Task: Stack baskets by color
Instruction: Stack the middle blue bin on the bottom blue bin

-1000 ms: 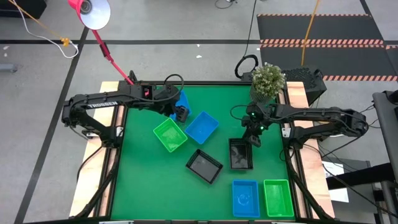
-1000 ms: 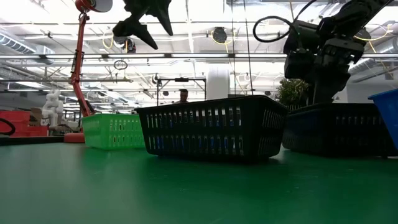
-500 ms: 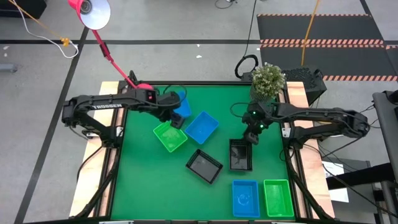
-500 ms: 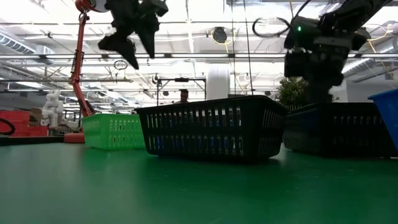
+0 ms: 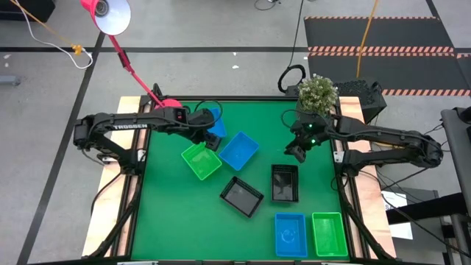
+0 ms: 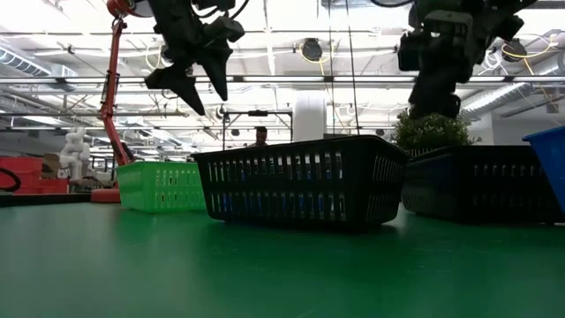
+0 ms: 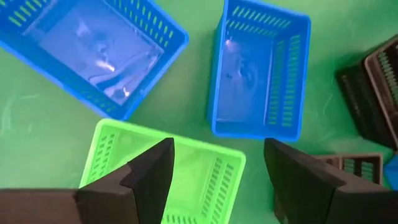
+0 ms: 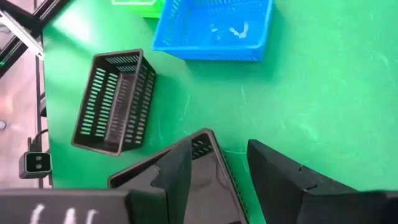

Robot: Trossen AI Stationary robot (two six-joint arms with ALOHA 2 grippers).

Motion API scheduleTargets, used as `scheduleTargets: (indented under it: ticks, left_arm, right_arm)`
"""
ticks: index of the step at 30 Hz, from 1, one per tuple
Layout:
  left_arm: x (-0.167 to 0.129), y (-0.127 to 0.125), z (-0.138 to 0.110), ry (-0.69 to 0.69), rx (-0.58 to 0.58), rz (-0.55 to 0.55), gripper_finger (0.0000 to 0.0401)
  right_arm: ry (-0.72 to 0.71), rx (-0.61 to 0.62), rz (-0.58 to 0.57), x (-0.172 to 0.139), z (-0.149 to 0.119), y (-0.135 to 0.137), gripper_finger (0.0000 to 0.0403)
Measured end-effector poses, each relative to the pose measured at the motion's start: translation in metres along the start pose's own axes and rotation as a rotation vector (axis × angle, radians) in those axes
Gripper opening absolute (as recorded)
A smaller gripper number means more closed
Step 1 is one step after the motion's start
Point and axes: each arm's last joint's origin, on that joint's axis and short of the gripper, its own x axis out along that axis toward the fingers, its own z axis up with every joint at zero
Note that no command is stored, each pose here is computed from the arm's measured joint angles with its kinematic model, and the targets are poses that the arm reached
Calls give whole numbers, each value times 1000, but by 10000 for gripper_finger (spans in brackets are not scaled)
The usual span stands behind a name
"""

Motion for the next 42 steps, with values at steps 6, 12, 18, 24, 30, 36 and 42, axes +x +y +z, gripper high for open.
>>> scheduleTargets:
  ticks: [6,12,18,24,30,36,42]
  left_arm:
    - [0,0,1,-25,2,20,250]
    - [5,0,1,-16,2,24,250]
    - [5,0,3,-37,-36,26,250]
    - [23,-1,10,-34,-43,47,250]
    - [52,6,22,0,-46,97,250]
    - [78,7,43,21,-24,127,250]
    - [103,-10,55,57,51,112,250]
  right_arm:
    - [10,-2,-4,-9,5,6,148]
    - [20,1,-8,-11,5,6,148]
    - [11,-48,-14,-12,6,4,148]
    - [0,-56,-27,-13,8,1,148]
    - [-14,-40,-55,-15,9,-4,149]
    - [-22,-35,-83,-15,10,-5,149]
    - [-22,-33,-84,-15,10,-5,149]
